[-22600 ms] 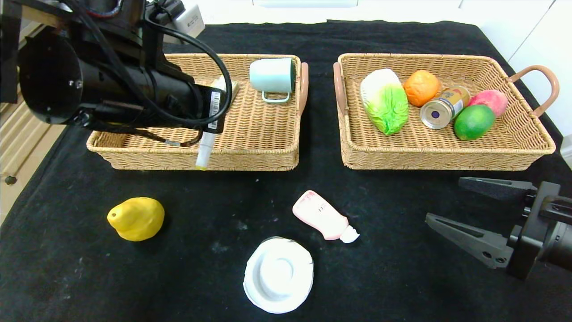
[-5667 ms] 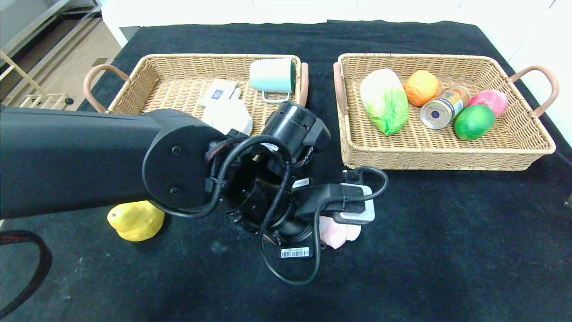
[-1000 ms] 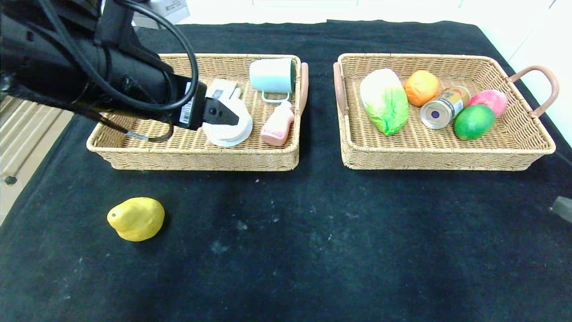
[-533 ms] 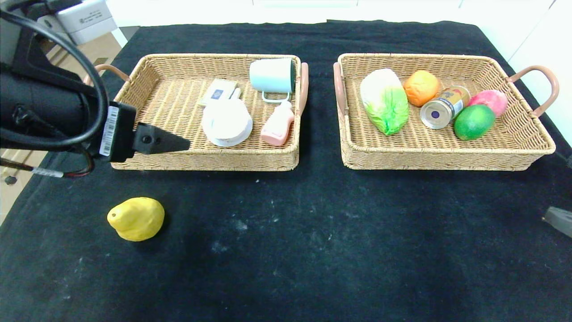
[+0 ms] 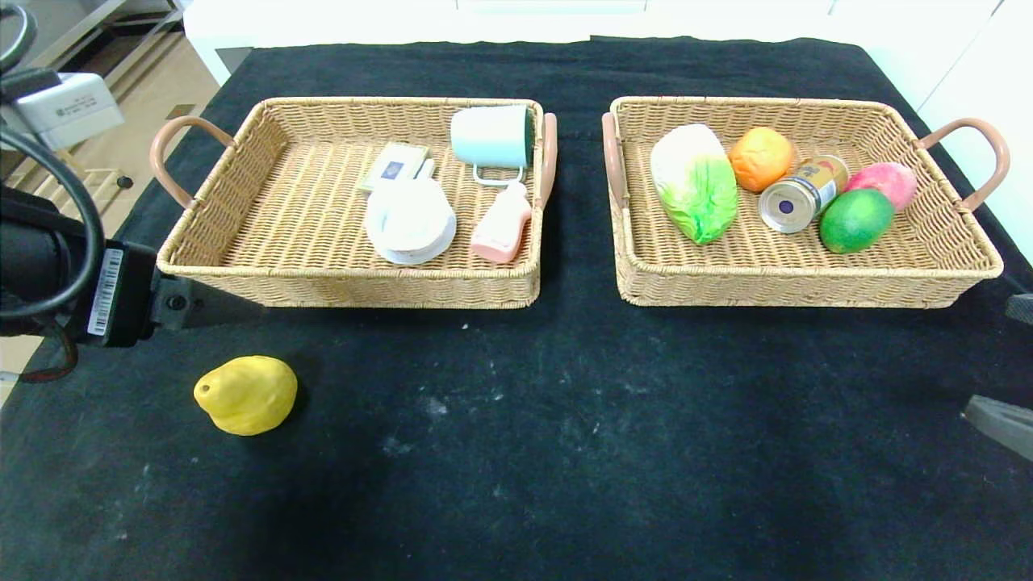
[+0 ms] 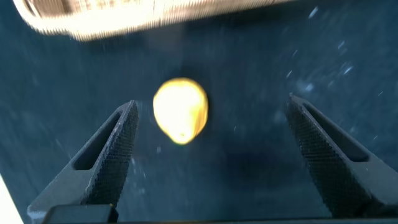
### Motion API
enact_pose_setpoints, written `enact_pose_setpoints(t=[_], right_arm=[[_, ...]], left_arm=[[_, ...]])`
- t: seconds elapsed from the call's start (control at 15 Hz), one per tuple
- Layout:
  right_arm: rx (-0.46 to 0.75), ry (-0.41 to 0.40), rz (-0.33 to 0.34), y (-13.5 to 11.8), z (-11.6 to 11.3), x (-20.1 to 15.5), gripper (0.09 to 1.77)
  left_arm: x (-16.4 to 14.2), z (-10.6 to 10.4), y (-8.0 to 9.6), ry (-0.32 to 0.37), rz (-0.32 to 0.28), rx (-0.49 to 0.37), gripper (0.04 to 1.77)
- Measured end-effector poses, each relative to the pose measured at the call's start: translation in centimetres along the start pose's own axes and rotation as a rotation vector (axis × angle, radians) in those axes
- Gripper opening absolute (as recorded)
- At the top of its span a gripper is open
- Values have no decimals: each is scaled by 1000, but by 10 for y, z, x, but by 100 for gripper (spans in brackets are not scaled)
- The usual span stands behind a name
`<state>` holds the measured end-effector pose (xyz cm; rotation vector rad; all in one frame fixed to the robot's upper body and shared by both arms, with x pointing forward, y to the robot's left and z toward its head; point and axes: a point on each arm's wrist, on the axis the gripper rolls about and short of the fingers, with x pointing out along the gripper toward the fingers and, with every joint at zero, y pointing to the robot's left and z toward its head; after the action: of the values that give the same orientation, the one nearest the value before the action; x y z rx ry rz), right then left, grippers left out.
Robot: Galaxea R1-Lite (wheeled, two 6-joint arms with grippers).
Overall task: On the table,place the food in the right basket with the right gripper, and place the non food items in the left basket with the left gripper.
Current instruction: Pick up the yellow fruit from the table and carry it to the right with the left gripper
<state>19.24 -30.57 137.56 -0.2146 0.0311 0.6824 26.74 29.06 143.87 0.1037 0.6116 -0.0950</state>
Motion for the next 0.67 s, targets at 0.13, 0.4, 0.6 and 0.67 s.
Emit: enact_pose_setpoints(t=[0.13,0.4,0.6,0.67], right_arm=[[-16,4,2,0,-2,0,171],[-23,11,5,1,-4,1,171],[-33,17,10,2,-6,1,171],[-34,17,14,2,-6,1,171]], left_arm=[[10,-9,7,49,0,-23,170],[26,-26,17,141,2,-56,171],[41,-34,19,141,1,-69,171],[47,-35,20,122,2,-71,171]])
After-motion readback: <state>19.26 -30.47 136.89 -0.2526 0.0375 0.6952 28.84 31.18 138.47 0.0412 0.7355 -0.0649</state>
